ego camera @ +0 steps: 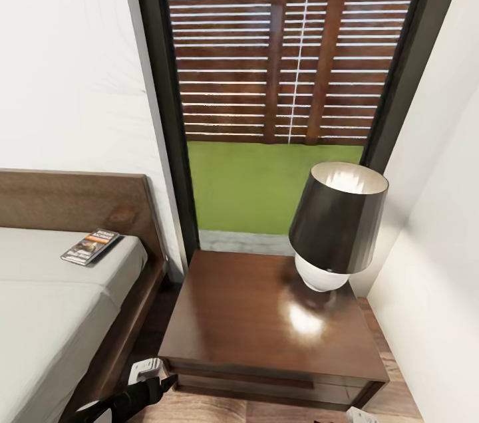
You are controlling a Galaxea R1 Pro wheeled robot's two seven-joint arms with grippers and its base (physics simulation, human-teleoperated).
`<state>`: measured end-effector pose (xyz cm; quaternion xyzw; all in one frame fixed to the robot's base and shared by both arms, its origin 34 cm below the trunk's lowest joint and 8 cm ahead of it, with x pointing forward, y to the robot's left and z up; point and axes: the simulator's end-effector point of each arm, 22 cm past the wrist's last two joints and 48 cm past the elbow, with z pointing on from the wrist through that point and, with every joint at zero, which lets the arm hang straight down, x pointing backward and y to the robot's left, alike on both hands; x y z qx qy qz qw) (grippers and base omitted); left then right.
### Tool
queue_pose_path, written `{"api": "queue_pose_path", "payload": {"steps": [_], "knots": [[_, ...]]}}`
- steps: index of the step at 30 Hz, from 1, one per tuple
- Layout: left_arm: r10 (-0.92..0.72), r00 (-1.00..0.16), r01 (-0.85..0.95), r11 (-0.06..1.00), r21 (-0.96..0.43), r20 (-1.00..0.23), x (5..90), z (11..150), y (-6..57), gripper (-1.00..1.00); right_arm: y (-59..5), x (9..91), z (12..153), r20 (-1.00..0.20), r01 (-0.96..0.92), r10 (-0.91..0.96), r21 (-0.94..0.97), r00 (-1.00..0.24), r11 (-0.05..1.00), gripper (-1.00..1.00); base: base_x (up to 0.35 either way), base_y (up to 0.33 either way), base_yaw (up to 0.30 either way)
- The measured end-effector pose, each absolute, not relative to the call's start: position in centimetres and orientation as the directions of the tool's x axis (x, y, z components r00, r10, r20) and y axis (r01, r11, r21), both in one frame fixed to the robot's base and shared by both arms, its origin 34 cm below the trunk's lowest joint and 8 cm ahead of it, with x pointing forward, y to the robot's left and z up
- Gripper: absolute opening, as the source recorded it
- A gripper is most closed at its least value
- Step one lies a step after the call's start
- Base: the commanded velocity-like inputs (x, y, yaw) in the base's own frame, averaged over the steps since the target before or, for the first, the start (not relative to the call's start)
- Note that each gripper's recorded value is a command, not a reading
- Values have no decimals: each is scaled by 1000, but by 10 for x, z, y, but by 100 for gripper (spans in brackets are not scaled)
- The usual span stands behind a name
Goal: In the bedroom, move the book from the bed onto either nightstand, and place the two sandals side by side next to the bed.
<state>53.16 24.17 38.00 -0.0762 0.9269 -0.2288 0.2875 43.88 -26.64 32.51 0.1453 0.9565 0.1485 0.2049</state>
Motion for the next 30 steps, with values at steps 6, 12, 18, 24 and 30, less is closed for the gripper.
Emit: {"api": "queue_pose_path", "payload": {"steps": [6,12,18,24,30], "knots": [[-273,-823,-10,884,-468,-498,532,380,242,100,-267,439,325,-349,217,339,344,-874,914,100,1,0,0],[-273,-823,-10,884,-467,-498,532,380,242,100,-266,439,325,-349,217,340,346,-873,913,100,0,0,0],[-273,-823,-11,884,-467,-498,532,382,242,100,-266,440,328,-349,215,339,349,-874,912,100,0,0,0],[-273,-823,-11,884,-467,-498,534,394,242,100,-266,442,340,-349,216,340,349,-873,912,100,0,0,0],[-273,-823,-11,884,-467,-498,535,398,242,100,-267,442,344,-349,218,340,345,-873,913,100,0,0,0]]}}
